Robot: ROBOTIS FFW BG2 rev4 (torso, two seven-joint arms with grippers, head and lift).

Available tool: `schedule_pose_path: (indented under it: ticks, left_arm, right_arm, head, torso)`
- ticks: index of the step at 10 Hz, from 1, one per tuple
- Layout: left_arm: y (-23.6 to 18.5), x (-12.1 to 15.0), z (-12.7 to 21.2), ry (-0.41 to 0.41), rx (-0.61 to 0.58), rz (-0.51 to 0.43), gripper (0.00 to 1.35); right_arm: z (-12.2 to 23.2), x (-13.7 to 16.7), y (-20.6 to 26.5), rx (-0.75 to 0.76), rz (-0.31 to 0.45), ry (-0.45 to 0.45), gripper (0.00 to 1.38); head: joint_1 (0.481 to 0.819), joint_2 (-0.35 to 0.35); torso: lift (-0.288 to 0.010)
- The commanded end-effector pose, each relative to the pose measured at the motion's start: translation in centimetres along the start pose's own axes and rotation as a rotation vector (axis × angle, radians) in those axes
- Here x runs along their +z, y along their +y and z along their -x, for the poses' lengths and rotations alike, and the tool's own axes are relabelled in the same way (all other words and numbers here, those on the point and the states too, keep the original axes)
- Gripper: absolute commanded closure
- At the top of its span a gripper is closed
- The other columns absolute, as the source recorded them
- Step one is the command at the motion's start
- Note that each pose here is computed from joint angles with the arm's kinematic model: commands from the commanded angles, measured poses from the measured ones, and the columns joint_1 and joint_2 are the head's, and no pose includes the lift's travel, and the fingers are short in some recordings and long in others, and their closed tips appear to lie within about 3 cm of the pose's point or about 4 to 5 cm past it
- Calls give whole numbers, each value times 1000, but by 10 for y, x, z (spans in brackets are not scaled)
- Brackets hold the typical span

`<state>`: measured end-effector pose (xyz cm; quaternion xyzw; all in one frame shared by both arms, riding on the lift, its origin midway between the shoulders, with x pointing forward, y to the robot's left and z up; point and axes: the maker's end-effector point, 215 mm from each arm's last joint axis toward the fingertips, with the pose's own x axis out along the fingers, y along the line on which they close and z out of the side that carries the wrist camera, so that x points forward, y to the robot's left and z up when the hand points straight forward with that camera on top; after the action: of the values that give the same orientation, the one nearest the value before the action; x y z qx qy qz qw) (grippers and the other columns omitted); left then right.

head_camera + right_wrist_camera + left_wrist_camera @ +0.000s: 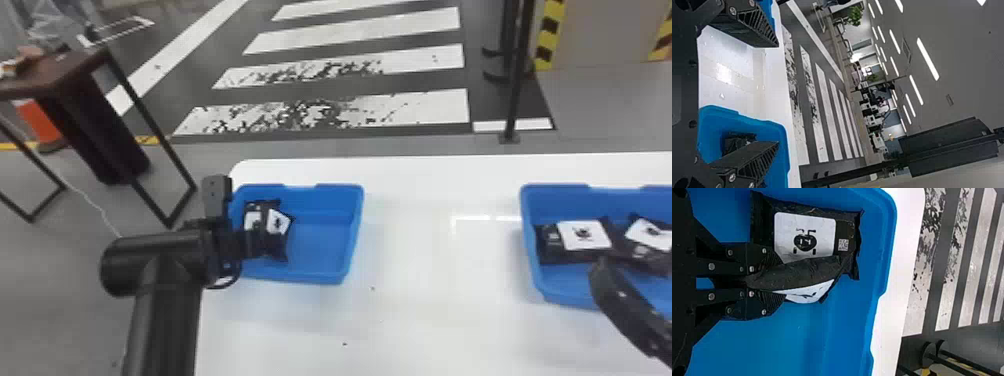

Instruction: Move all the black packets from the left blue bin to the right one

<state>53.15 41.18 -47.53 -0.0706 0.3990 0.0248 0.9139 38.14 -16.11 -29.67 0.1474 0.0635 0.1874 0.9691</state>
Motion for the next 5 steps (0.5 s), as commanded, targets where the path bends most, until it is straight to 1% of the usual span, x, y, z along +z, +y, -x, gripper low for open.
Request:
schedule_pose_path:
  ticks: [1,3,5]
  left_arm:
    - [-17,6,0,-43,-64,6,1207]
    - [-44,16,18,-97,-146,-1,1207]
    - [-94,27,41,-180,-306,-4,1207]
  right_arm:
    - [0,0,1,2,-6,1,142]
    - [-1,0,1,6,-9,0,142]
    - [-4,2,5,28,-11,0,142]
  head:
    - [695,301]
    - [695,274]
    - [695,249]
  torso:
    - [-140]
    - [-140]
    - [-140]
